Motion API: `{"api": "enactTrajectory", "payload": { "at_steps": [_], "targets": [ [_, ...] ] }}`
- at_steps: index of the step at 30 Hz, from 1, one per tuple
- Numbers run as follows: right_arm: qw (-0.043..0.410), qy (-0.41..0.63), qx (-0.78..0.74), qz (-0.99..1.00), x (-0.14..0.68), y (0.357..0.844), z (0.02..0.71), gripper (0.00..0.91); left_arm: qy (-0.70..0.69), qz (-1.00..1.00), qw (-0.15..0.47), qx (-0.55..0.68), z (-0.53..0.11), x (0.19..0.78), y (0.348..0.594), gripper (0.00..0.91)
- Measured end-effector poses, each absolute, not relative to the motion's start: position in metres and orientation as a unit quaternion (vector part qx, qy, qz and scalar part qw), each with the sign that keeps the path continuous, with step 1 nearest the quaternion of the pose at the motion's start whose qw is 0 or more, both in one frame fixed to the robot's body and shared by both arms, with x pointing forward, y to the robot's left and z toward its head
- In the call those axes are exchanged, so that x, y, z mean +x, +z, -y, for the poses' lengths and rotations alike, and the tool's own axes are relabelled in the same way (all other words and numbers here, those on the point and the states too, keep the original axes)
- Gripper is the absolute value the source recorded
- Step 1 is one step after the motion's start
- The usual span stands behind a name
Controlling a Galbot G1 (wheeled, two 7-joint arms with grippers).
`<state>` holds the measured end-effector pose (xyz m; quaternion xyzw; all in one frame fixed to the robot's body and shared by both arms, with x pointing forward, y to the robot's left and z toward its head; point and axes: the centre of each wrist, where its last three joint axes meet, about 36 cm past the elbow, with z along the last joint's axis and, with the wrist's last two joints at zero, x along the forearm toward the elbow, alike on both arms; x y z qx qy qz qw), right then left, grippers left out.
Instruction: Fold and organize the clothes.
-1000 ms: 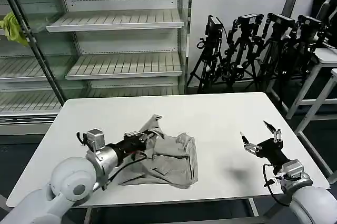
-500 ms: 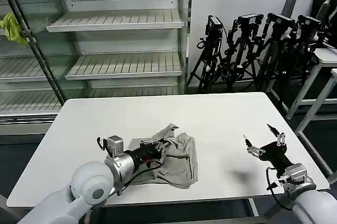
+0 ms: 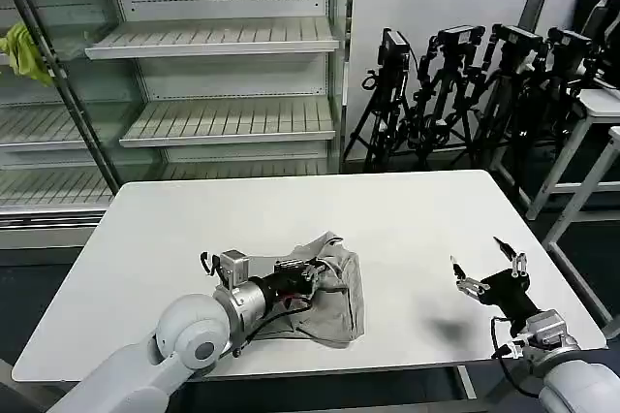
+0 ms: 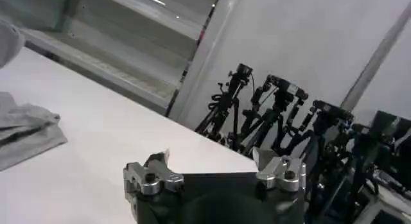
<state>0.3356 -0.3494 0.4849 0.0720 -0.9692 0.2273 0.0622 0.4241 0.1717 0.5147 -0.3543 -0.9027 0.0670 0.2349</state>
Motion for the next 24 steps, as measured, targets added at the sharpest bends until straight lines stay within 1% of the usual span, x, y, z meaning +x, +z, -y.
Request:
{"api": "enactTrajectory", "payload": {
  "at_steps": [6, 16, 24],
  "targets": [
    [0.063, 0.226, 0.072, 0.97, 0.334, 0.483, 0.348, 0.907, 0.066, 0.902, 0.228, -0.359, -0.168, 0.425, 0.515, 0.907],
    [0.069, 0.224, 0.072, 0.97, 0.33, 0.477, 0.345, 0.907, 0.068, 0.906, 0.205, -0.365, -0.169, 0.425, 0.531, 0.907],
    [0.059, 0.225, 0.081, 0.969, 0.331, 0.483, 0.341, 0.907, 0.051, 0.921, 0.191, -0.335, -0.19, 0.429, 0.539, 0.907]
  ]
}}
